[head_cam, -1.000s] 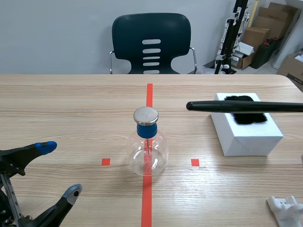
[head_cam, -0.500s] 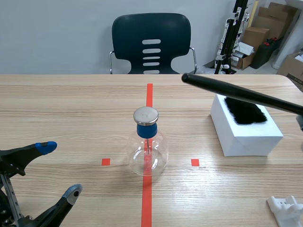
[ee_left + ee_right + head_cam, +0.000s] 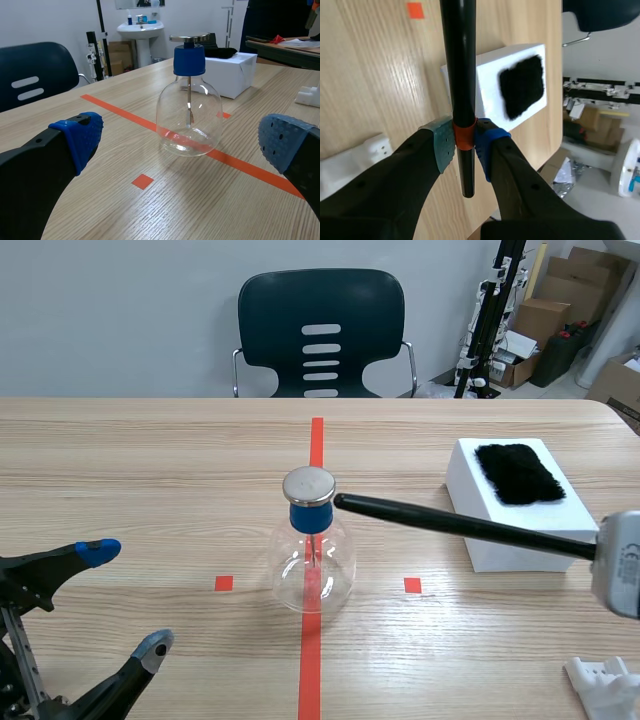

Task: Do the electroscope experiment. put the rod down on the box

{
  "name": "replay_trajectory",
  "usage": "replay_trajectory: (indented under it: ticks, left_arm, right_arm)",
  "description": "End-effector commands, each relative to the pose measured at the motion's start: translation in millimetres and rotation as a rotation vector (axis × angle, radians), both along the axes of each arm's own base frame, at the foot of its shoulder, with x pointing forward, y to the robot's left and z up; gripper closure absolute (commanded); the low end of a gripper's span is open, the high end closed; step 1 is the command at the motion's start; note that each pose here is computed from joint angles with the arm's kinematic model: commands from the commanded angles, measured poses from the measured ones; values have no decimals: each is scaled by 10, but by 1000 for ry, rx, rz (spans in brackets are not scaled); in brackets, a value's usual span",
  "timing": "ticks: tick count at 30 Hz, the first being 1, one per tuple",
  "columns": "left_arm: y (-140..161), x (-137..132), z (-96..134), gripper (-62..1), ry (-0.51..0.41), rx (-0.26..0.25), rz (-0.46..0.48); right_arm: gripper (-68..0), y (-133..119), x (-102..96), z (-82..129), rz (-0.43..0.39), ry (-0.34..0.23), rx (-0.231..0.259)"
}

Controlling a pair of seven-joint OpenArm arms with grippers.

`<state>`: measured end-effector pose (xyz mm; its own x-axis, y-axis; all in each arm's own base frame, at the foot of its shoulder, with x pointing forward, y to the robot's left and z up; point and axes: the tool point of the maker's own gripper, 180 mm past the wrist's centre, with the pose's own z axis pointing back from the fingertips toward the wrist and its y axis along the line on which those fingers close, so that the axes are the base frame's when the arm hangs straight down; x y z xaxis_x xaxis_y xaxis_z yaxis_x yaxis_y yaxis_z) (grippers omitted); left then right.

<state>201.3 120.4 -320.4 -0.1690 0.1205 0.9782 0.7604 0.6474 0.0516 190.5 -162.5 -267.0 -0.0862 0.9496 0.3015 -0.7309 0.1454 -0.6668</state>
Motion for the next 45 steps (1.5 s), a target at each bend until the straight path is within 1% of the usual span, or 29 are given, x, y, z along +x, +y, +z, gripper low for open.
replay_trajectory:
  ticks: [1,8,11,17,19,21,24,28,31,36,38,39,41,43,45]
  left_arm:
    - [-10,27,66,-623,-21,-20,-2]
    - [-9,27,66,-623,-21,-20,-1]
    - [-9,27,67,-623,-21,-20,-1]
    - [-9,25,69,-623,-21,-21,-1]
    - [-9,25,69,-623,-21,-21,-1]
    - [-9,25,69,-623,-21,-21,-1]
    - [-9,25,69,-623,-21,-21,-1]
    - [-9,25,69,-623,-22,-22,-1]
    - [-9,25,69,-623,-21,-21,-1]
    - [-9,25,69,-623,-21,-21,-1]
    - [-9,25,69,-623,-22,-22,-1]
    - [-9,25,69,-623,-22,-22,-1]
    - [-9,25,69,-623,-22,-22,-1]
    - [-9,25,69,-623,-22,-22,-1]
    - [-9,25,69,-623,-22,-22,-1]
  right_arm:
    - [-6,37,39,66,18,2,-8]
    - [-6,-100,-63,-86,-7,178,-88]
    - [-6,-151,-106,-123,-11,240,-119]
    - [-6,-231,-239,-187,11,360,-185]
    - [-6,-239,-301,-211,27,396,-198]
    - [-6,-227,-353,-229,44,423,-198]
    - [-6,-222,-390,-240,52,443,-198]
    - [-6,-212,-423,-256,57,456,-195]
    - [-6,-214,-508,-304,70,492,-211]
    - [-6,-193,-602,-396,71,533,-197]
    - [-6,-202,-588,-433,42,535,-174]
    - [-6,-206,-563,-452,20,530,-154]
    - [-6,-236,-520,-487,6,520,-145]
    - [-6,-270,-429,-506,-34,486,-131]
    - [-6,-257,-346,-505,-46,448,-122]
